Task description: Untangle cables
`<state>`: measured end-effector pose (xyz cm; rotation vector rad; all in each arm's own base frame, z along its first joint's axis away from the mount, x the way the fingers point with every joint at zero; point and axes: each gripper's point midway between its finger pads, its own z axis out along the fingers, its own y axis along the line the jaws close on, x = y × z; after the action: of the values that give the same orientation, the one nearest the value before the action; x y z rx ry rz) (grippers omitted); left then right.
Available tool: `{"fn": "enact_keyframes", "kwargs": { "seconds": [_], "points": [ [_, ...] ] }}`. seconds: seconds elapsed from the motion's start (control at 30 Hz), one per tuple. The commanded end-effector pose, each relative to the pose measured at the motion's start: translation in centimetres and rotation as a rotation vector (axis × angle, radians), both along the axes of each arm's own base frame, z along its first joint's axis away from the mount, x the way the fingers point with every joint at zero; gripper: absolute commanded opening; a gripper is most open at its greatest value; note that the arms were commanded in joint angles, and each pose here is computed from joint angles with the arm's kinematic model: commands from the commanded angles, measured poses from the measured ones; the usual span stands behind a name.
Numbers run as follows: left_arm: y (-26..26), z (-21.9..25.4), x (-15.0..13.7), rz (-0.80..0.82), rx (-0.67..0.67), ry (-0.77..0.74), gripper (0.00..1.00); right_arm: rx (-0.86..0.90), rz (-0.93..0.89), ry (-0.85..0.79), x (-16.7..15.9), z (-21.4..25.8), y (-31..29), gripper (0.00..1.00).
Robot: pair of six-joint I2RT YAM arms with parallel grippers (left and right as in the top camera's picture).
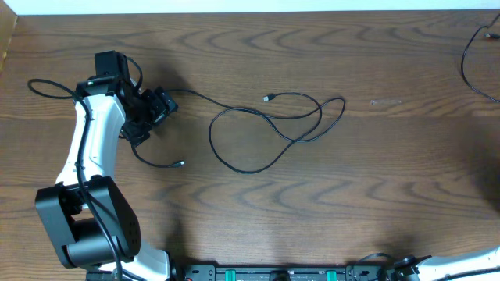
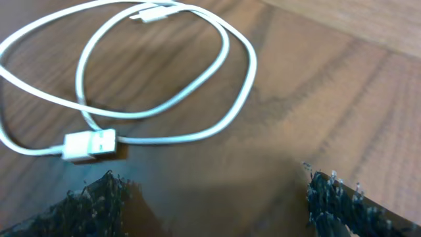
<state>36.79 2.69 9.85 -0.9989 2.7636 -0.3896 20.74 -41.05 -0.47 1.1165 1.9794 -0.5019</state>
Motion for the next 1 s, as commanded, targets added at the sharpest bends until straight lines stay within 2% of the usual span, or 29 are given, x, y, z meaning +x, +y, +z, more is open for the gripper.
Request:
{"fn": "enact_keyframes", "kwargs": {
  "seconds": [0.0, 0.4, 0.87, 0.97],
  "points": [
    [0.1, -0.3, -0.1, 0.003, 0.004, 0.011, 0.94, 0.203, 0.093, 0.004, 1.4, -5.9, 5.4, 0.89],
    [0.1, -0.3, -0.1, 0.003, 0.004, 0.011, 0.94, 0.072, 0.230, -0.055, 7.9, -2.6, 5.3, 0.87],
    [0.1, -0.3, -0.1, 0.003, 0.004, 0.011, 0.94, -0.037, 0.247, -0.104, 10.5, 1.3, 2.0, 0.88],
    [0.1, -0.3, -0.1, 0.003, 0.004, 0.011, 0.94, -0.041, 0.314, -0.152, 11.9, 2.4, 2.2, 0.87]
  ]
}}
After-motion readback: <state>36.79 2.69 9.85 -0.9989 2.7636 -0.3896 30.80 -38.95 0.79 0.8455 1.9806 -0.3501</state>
